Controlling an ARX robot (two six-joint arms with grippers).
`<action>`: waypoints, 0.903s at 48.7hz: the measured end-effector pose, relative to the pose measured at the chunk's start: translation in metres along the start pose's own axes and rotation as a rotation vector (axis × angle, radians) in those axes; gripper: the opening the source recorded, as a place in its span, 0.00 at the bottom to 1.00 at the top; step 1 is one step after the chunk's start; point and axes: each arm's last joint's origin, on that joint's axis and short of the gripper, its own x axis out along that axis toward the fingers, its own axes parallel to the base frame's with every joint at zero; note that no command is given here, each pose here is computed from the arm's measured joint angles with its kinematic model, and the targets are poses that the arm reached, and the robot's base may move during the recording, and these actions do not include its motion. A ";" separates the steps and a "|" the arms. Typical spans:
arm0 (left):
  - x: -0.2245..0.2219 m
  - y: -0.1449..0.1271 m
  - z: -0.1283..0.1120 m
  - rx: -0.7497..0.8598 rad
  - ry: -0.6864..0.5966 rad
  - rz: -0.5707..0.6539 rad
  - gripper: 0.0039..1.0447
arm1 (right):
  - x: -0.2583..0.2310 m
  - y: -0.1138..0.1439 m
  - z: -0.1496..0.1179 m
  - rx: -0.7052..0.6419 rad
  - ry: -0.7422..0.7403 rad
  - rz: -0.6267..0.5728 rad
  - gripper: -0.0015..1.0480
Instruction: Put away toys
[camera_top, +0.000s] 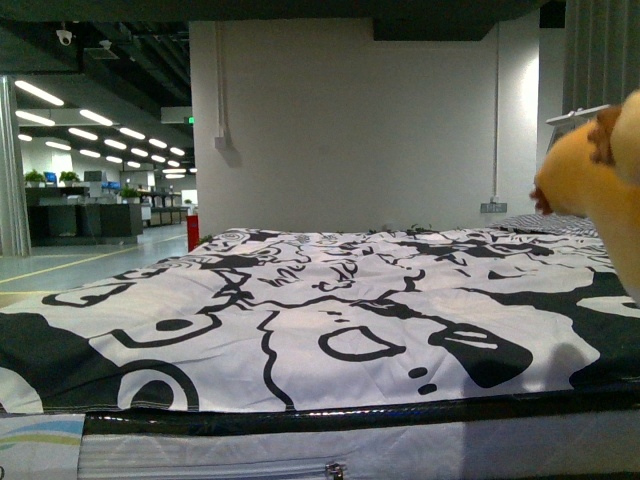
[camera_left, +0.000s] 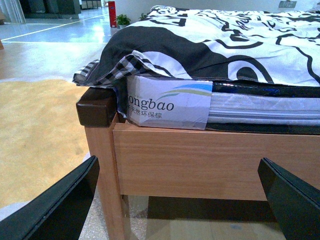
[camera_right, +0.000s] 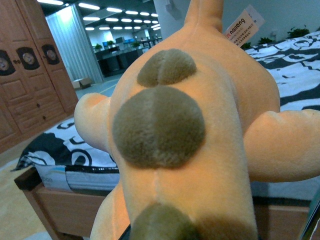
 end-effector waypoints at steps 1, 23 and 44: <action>0.000 0.000 0.000 0.000 0.000 0.000 0.94 | -0.001 0.001 -0.004 -0.005 -0.002 -0.001 0.07; 0.000 0.000 0.000 0.000 0.000 0.000 0.94 | -0.010 0.000 -0.069 -0.143 0.003 -0.044 0.07; 0.000 0.000 0.000 0.000 0.000 0.000 0.94 | -0.015 0.001 -0.079 -0.150 0.027 -0.047 0.07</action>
